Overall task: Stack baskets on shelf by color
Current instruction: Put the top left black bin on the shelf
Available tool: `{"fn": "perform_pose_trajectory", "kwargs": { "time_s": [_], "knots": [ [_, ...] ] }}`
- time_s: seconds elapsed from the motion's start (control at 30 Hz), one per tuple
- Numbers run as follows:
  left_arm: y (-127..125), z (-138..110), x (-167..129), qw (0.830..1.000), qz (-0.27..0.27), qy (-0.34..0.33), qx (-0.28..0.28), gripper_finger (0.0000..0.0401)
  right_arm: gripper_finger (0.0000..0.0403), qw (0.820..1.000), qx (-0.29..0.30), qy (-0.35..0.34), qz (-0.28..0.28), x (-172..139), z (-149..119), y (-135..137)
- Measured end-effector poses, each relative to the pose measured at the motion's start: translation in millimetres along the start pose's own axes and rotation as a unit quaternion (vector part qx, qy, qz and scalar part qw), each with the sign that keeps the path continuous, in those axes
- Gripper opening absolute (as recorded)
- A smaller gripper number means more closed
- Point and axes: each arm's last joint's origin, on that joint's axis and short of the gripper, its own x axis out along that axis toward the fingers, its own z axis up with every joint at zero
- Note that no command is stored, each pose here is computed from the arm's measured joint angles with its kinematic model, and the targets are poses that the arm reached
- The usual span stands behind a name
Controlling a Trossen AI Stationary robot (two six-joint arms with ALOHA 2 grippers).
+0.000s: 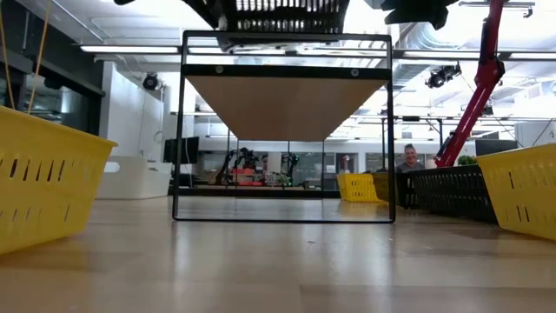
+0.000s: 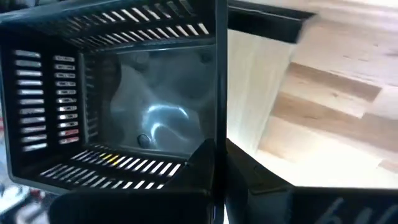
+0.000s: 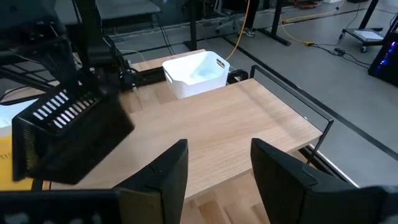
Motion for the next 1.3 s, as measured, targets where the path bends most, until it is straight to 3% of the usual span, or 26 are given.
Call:
{"fn": "perform_pose_trajectory", "kwargs": {
  "time_s": [0.33,0.63,1.3],
  "knots": [
    [18,-31,20,0.998,0.006,-0.003,0.068,0.0,0.0161,1.0,0.0,0.0,-0.001,0,0,0],
    [19,-30,29,0.992,-0.012,-0.048,0.113,0.0,0.0161,1.0,-0.002,0.003,-0.012,0,-1,-1],
    [24,-24,43,0.995,-0.016,-0.065,0.071,0.0031,0.0161,0.999,-0.027,0.009,-0.015,0,-2,-1]
  ]
}}
